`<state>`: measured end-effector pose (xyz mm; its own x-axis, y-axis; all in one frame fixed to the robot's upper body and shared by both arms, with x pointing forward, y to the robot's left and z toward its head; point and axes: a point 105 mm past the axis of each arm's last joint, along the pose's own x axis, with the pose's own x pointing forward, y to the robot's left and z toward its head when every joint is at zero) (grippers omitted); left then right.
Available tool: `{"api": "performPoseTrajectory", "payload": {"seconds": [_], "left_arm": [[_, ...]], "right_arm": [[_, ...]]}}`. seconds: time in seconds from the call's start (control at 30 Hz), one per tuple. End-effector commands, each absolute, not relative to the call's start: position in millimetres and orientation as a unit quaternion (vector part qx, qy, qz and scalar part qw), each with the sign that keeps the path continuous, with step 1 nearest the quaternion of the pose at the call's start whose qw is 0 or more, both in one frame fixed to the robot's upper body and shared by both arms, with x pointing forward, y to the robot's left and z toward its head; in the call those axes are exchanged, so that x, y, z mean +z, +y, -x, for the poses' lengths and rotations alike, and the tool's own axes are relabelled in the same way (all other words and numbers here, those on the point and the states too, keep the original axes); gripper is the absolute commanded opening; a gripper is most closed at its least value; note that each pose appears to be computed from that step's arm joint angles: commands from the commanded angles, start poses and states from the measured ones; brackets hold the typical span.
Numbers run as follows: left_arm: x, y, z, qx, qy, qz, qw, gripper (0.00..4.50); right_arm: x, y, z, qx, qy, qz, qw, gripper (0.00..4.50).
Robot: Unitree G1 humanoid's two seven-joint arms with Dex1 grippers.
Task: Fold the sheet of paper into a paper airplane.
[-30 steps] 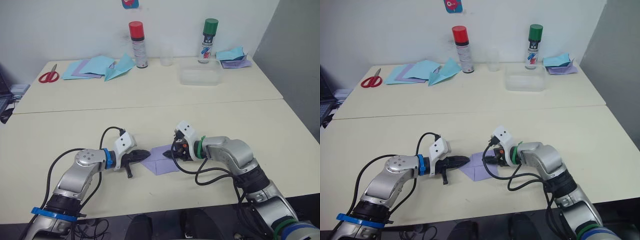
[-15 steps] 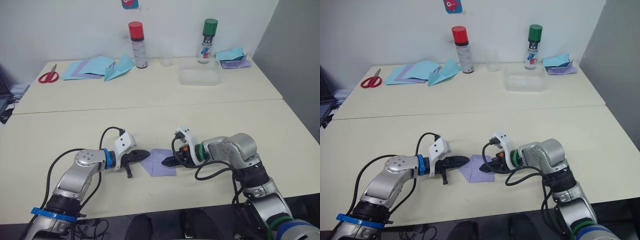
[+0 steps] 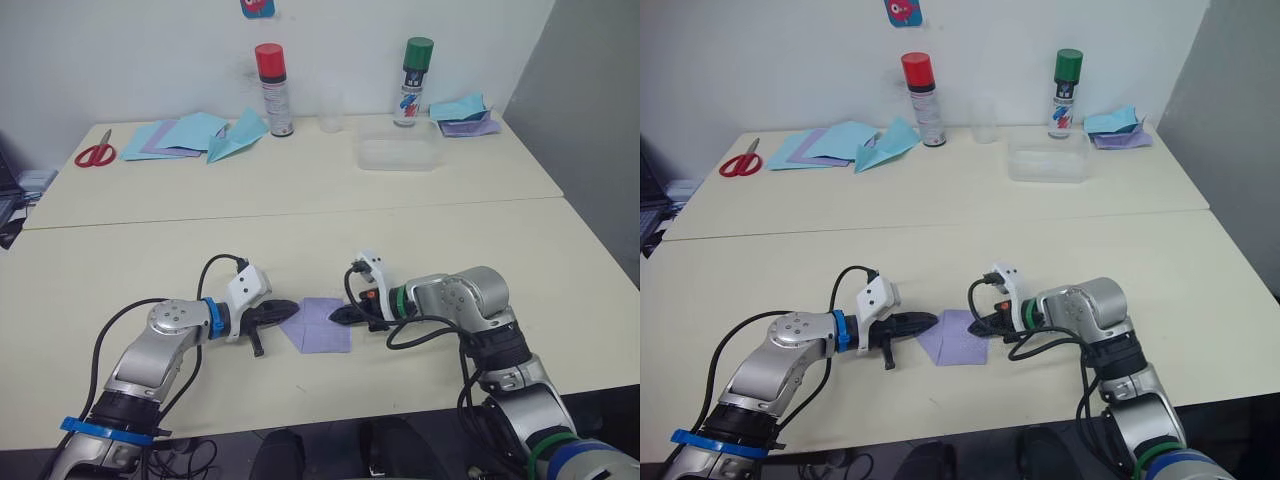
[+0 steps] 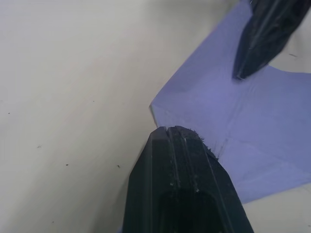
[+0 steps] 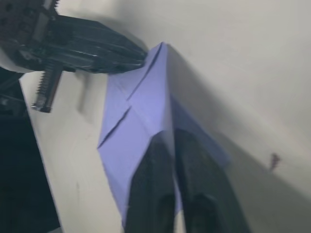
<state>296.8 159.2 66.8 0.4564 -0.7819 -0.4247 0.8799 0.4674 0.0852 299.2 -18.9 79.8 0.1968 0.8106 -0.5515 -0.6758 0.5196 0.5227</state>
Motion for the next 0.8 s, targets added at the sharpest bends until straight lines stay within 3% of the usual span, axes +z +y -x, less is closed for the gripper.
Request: {"api": "performPoseTrajectory", "payload": {"seconds": [0.03, 0.17, 0.33, 0.53, 0.6, 0.7, 0.8], "left_arm": [[43.2, 167.4, -288.4, -0.486, 0.217, -0.154, 0.832, 0.0], [47.5, 166.7, -288.2, -0.491, 0.211, -0.148, 0.832, 0.0], [86.2, 181.2, -290.4, -0.494, 0.182, -0.1, 0.845, 0.0], [159.9, 224.9, -300.5, -0.451, 0.155, -0.044, 0.878, 0.0], [172.1, 241.5, -303.6, -0.426, 0.155, -0.05, 0.89, 0.0], [175.7, 263.7, -306.6, -0.395, 0.162, -0.075, 0.901, 0.0], [176.7, 274.1, -308.6, -0.381, 0.163, -0.089, 0.906, 0.0]], "right_arm": [[84.0, -18.3, -301.8, 0.487, 0.394, -0.081, 0.775, 0.02], [86.1, -16.1, -300.2, 0.494, 0.386, -0.085, 0.774, 0.02], [105.2, -14.5, -307.4, 0.507, 0.333, -0.1, 0.789, 0.02], [168.5, -8.1, -317.7, 0.569, 0.072, 0.07, 0.816, 0.02], [189.1, -3.1, -316.3, 0.575, -0.055, 0.174, 0.797, 0.02], [196.6, 4.3, -306.8, 0.561, -0.231, 0.336, 0.721, 0.02], [177.6, 11.7, -296.5, 0.558, -0.313, 0.42, 0.643, 0.02]]}}
